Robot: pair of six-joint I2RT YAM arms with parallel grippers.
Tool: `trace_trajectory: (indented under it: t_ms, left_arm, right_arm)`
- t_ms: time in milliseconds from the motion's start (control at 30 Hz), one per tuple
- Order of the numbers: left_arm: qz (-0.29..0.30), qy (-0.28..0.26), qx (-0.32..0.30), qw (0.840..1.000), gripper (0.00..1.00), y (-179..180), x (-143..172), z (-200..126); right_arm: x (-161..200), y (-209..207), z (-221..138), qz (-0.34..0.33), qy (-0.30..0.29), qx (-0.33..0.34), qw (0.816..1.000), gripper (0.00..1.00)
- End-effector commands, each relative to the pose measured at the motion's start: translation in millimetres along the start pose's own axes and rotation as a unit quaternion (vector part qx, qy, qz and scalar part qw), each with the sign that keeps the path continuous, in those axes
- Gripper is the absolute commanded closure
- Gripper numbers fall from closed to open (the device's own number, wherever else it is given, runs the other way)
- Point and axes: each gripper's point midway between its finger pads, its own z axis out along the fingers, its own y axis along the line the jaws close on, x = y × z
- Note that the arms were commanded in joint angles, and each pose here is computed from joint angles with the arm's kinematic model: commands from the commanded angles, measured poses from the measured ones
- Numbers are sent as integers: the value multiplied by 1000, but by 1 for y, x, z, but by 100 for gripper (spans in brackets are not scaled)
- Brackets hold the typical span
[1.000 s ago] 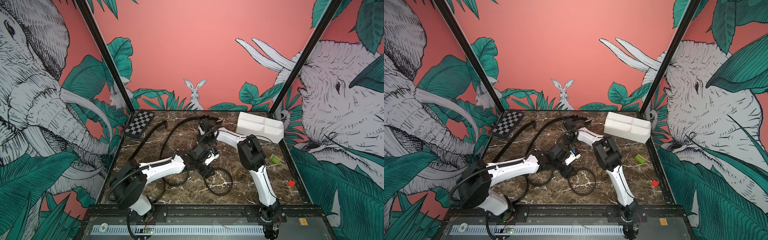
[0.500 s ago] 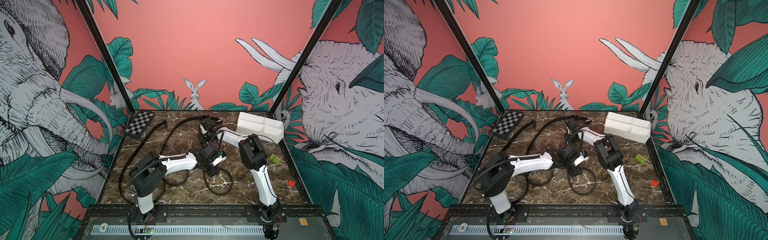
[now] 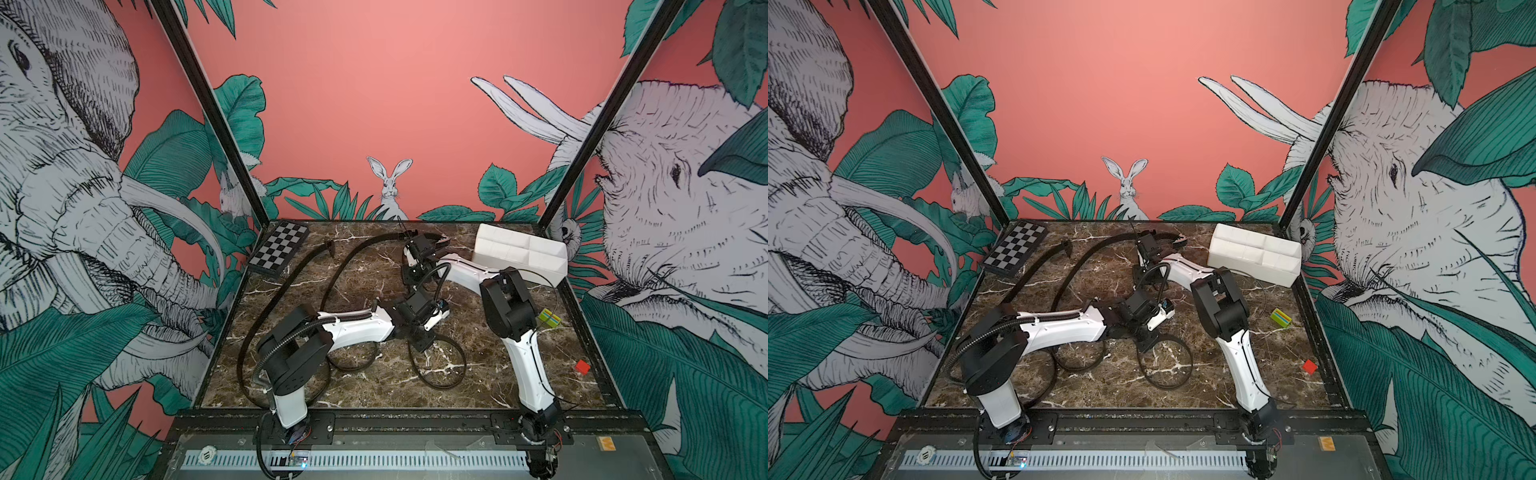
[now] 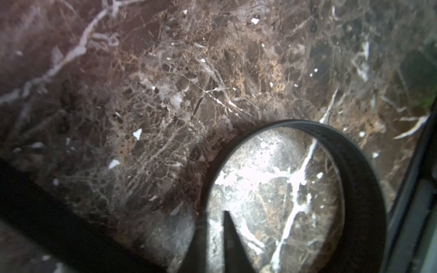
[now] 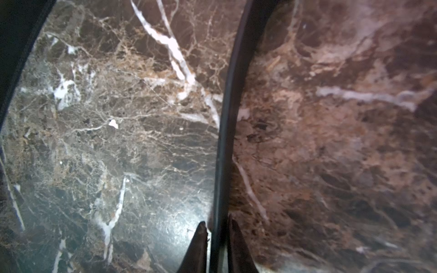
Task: Place the belts into the storage roll
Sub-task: Roll the belt at the center of the board.
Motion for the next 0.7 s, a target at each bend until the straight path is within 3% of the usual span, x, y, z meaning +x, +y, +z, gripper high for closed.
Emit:
trace_trajectory:
  t_ms: [0,267,667]
  left_arm:
    - [-27,73,-27,997,65,10,42,3]
    - [-25,50,-26,998,42,2,19,-20]
    - [-34,63,-47,996,39,6,6,-1]
  right_arm:
    - [24,-16,5,15,36,28,999,82]
    - [23,-15,3,22,30,24,999,81]
    - [27,-14,7,26,31,14,999,81]
